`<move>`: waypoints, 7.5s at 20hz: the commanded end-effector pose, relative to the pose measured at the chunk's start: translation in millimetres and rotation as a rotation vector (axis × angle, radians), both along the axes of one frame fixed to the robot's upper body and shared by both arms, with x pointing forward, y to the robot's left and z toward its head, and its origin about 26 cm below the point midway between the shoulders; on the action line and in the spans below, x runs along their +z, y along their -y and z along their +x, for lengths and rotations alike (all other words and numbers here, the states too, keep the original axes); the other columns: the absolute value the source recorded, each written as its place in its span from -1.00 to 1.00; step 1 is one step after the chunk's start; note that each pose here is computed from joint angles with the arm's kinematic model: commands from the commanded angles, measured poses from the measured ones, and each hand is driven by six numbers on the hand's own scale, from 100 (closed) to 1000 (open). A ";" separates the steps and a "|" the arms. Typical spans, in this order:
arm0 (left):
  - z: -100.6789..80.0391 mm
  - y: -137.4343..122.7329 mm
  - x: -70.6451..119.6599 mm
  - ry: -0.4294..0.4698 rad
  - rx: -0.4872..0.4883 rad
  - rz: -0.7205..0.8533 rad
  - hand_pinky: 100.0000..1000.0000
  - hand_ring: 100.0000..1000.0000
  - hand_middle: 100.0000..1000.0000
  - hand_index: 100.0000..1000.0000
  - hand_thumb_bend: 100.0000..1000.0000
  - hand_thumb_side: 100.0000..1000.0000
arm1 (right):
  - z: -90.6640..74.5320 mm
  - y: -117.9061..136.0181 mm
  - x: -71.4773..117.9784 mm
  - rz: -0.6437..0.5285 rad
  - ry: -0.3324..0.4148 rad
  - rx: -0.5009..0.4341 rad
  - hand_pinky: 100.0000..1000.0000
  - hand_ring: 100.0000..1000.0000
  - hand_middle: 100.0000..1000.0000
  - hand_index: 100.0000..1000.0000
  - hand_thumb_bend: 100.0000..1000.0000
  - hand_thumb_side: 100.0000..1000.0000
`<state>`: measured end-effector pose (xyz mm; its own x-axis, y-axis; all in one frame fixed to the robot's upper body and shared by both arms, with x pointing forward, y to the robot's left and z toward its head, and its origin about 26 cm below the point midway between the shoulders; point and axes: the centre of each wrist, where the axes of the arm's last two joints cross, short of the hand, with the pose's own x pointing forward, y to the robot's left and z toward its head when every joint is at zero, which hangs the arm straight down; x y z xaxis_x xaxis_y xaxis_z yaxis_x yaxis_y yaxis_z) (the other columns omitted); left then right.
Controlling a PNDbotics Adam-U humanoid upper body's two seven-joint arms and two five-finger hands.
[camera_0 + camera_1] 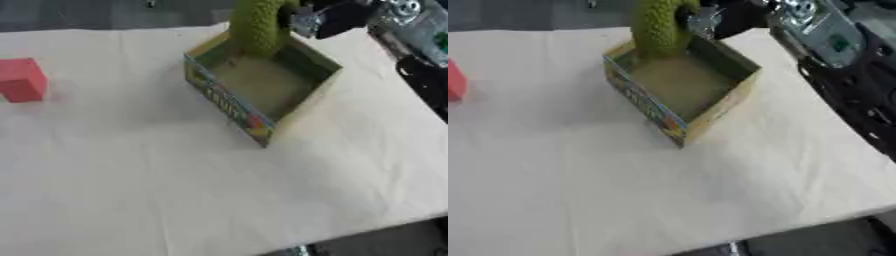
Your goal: Pick up the objects with one hand, pass them to the other hand, and then place them into the box on the other side of the table.
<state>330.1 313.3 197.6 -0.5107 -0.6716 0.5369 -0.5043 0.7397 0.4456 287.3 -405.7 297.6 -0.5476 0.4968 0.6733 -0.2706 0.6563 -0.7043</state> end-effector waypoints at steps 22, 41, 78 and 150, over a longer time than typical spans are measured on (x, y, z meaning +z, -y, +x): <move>-4.1 -1.9 18.6 0.084 0.007 -0.017 0.12 0.09 0.07 0.26 -0.55 0.46 | 10.6 44.6 -40.1 -0.214 0.023 -0.243 0.60 0.70 0.09 0.19 -1.00 -0.90; -4.0 -2.8 15.6 0.085 0.014 -0.027 0.10 0.09 0.06 0.19 -0.49 0.52 | 15.2 54.3 -38.5 -0.392 0.099 -0.282 1.00 1.00 1.00 1.00 -1.00 -0.29; 55.0 -96.1 122.1 -0.374 0.020 0.579 0.33 0.32 0.31 0.52 -0.61 0.55 | -43.2 4.0 -57.6 0.527 0.080 0.177 1.00 1.00 1.00 1.00 -1.00 0.02; 149.4 -91.4 117.5 -0.811 0.272 0.743 0.61 0.62 0.49 0.61 -0.02 -1.00 | -40.5 -2.2 -71.1 0.457 0.110 0.138 1.00 1.00 1.00 1.00 -1.00 0.01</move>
<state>485.6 396.1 291.6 0.0060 -0.9979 0.0641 0.0893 0.0644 0.9939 249.1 -405.1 217.7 -0.6482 0.0602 0.7591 -0.3218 0.8818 -0.3448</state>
